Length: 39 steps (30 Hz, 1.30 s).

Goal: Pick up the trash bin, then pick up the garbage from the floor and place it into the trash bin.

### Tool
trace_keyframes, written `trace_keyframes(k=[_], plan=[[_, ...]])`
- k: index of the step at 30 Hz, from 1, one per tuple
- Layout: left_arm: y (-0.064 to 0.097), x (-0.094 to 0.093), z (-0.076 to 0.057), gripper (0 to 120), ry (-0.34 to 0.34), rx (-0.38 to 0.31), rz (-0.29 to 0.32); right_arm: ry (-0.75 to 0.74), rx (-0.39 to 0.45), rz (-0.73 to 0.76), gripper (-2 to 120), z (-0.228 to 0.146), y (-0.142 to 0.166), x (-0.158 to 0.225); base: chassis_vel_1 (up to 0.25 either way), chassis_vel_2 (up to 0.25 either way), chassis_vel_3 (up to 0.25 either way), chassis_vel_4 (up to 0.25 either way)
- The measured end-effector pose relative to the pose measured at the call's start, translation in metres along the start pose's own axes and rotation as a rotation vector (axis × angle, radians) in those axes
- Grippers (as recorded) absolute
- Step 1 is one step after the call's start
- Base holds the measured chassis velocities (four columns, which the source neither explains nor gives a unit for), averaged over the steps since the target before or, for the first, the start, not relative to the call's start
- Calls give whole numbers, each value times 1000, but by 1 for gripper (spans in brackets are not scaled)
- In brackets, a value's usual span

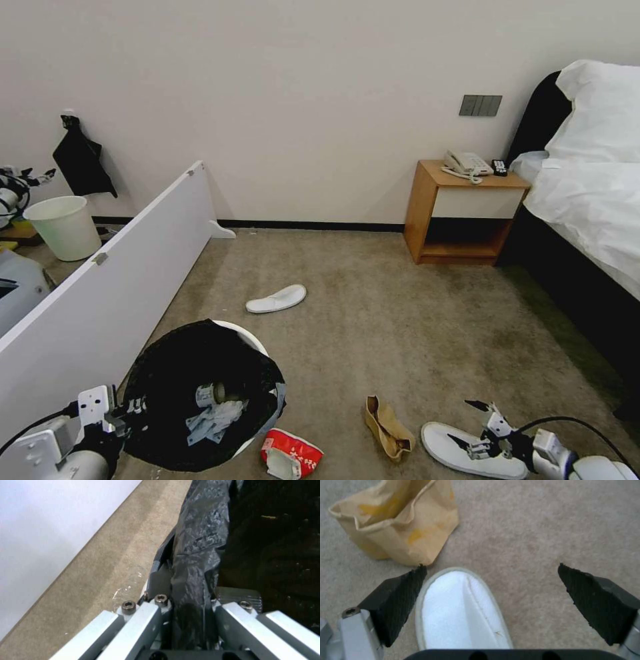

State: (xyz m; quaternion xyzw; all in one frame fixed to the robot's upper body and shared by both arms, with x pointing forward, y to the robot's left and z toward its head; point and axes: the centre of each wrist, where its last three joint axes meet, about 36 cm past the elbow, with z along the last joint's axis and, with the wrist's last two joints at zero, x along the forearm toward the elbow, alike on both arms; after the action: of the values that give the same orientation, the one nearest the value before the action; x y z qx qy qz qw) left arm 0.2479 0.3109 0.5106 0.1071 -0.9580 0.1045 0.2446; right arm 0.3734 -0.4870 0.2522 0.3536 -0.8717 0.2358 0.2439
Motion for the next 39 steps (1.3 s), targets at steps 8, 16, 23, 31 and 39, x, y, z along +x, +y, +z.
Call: trace_keyframes(k=[8,16,23,31,39], plan=[[-1,3,0,3,0,1,-2,59,7,-2,100,9,4,-17,0,0,0,0],[-2,7,1,3,0,-2,-5,110,-10,-6,100,22,12,-31,0,0,0,0],[-2,8,2,3,1,-4,-6,117,-28,-11,100,27,16,-41,0,0,0,0],[-1,8,1,3,0,-9,-6,119,-44,-28,100,29,18,-53,0,0,0,0],[-1,8,0,3,-2,-8,-4,132,-51,-39,100,33,16,-56,0,0,0,0]])
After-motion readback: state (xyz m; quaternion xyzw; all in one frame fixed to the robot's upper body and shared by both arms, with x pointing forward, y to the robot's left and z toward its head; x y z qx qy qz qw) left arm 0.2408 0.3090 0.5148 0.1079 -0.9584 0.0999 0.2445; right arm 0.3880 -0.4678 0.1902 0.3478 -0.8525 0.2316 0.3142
